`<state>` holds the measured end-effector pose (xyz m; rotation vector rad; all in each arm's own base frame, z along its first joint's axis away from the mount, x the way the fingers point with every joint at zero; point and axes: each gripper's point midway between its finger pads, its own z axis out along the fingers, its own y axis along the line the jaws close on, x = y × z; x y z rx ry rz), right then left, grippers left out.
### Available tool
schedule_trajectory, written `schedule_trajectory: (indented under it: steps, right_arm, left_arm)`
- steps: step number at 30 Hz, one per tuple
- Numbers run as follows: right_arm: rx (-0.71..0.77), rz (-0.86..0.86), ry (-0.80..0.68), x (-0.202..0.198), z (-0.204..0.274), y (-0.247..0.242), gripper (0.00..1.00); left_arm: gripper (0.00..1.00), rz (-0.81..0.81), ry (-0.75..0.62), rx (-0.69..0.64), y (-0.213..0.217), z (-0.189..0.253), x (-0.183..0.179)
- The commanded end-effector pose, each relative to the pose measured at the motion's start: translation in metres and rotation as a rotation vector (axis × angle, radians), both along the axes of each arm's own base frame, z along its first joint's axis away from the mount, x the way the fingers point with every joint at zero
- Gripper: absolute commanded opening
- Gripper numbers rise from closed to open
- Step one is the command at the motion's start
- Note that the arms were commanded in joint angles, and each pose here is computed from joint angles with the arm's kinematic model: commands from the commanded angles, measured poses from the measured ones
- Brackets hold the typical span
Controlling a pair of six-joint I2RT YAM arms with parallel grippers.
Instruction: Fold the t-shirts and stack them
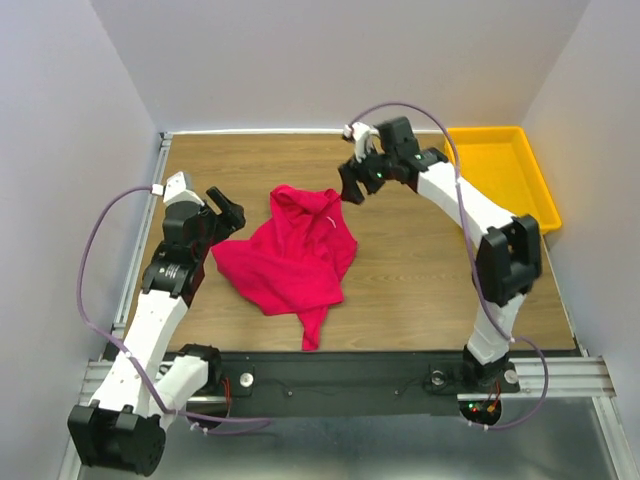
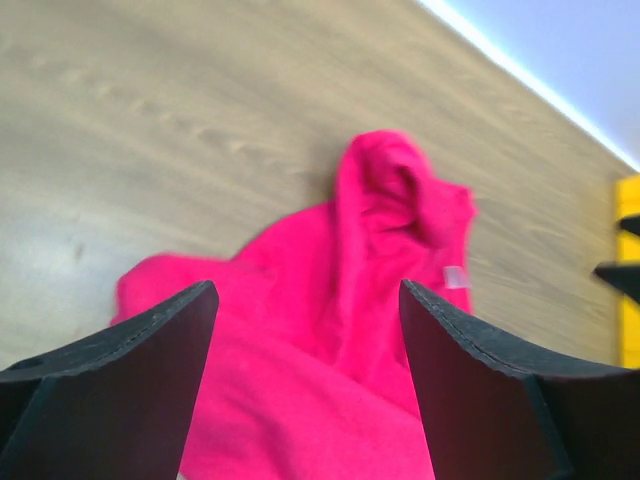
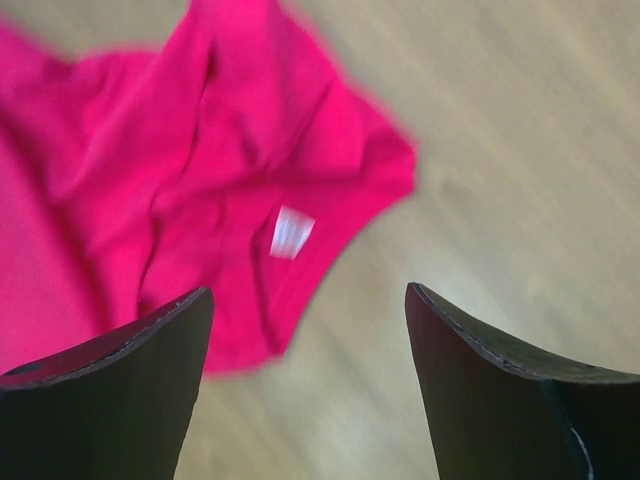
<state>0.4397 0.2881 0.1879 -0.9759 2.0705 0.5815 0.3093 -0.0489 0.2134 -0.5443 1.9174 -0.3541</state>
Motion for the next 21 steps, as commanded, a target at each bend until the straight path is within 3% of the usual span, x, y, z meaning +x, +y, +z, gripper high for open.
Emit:
schedule_trajectory:
  steps: [1,3,5,11,21]
  right_arm:
    - [0.064,0.158,0.119,-0.067,-0.023,-0.008,0.83]
    - [0.051,0.169,0.185,-0.091,-0.045,-0.016,0.82]
    - [0.023,0.147,0.224,-0.110,-0.060,-0.029,0.81]
    - [0.049,0.100,0.302,-0.130,-0.075,-0.042,0.81]
    - [0.150,-0.092,0.338,-0.103,-0.079,-0.071,0.77]
  left_arm:
    - [0.85,-0.362,-0.079,-0.040,-0.057,0.028,-0.007]
    - [0.85,-0.538,-0.053,-0.114,-0.091,0.018,-0.021]
    - [0.85,-0.611,-0.032,-0.134,-0.111,0.011,-0.030]
    - [0.85,-0.725,0.092,-0.126,-0.179,-0.026,-0.056]
    - [0.85,-0.692,0.331,0.167,-0.252,-0.098,-0.073]
